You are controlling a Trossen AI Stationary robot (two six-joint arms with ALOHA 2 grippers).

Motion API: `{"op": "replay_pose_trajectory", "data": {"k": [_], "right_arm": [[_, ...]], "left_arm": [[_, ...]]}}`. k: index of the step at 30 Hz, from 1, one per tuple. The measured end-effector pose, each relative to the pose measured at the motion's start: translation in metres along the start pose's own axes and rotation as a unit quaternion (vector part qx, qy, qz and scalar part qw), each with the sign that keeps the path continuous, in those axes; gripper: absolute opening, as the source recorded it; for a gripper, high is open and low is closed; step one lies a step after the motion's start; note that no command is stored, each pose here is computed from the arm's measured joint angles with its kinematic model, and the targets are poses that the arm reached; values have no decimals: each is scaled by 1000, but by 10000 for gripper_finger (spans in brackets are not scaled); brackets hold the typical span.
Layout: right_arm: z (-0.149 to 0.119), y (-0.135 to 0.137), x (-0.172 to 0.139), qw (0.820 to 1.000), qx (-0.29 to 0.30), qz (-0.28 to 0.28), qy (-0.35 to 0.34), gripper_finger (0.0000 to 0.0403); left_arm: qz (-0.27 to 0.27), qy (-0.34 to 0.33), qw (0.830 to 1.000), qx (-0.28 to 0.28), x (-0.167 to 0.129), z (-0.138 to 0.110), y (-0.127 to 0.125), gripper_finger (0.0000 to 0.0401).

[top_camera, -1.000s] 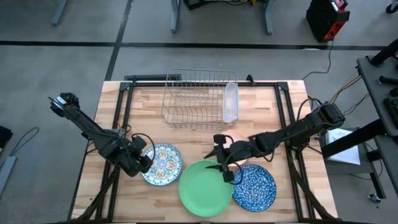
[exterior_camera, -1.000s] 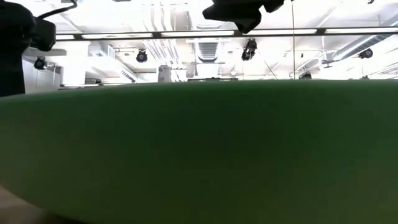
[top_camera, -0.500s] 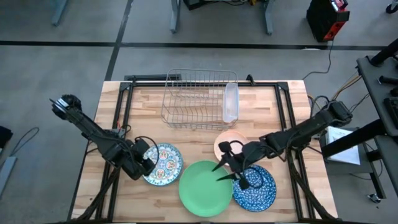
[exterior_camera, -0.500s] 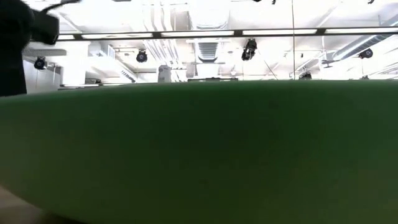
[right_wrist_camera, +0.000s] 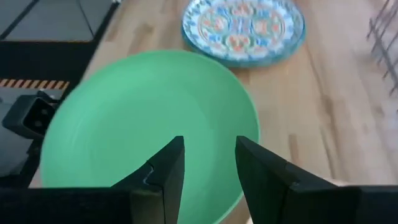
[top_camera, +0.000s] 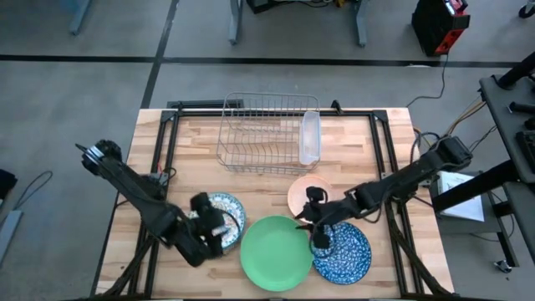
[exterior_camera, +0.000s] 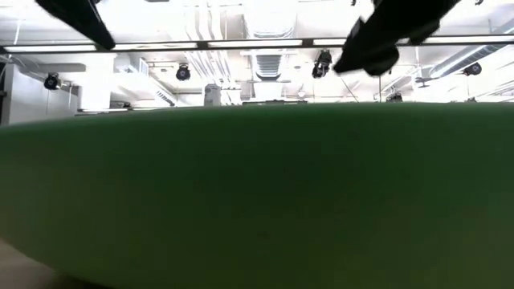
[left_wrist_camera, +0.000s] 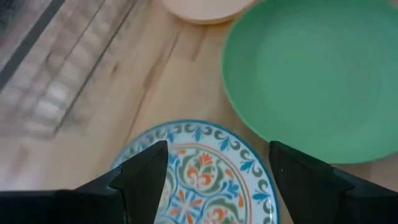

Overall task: Sort dishes
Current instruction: Put the light green plate into the dish rack

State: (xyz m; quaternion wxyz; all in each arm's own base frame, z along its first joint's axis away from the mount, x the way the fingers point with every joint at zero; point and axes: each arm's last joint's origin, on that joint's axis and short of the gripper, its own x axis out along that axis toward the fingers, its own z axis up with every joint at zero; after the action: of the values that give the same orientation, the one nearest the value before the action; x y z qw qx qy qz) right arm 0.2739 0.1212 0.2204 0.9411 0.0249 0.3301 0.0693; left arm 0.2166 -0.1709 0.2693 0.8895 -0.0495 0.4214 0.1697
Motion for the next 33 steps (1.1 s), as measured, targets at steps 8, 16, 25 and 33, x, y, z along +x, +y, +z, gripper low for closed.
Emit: {"op": "replay_pose_trajectory", "data": {"k": [8,16,25,33], "right_arm": [[-14,-13,39,996,35,-67,45,160],[-14,-37,82,991,48,-76,95,178],[-16,-51,121,989,41,-50,134,161],[-14,-49,133,989,21,-12,144,96]], "left_arm": [[48,10,992,119,34,-1,-39,257],[63,4,994,92,40,-4,-42,226],[82,-15,992,95,42,-6,-39,219],[126,-57,986,97,42,-7,-35,219]]}}
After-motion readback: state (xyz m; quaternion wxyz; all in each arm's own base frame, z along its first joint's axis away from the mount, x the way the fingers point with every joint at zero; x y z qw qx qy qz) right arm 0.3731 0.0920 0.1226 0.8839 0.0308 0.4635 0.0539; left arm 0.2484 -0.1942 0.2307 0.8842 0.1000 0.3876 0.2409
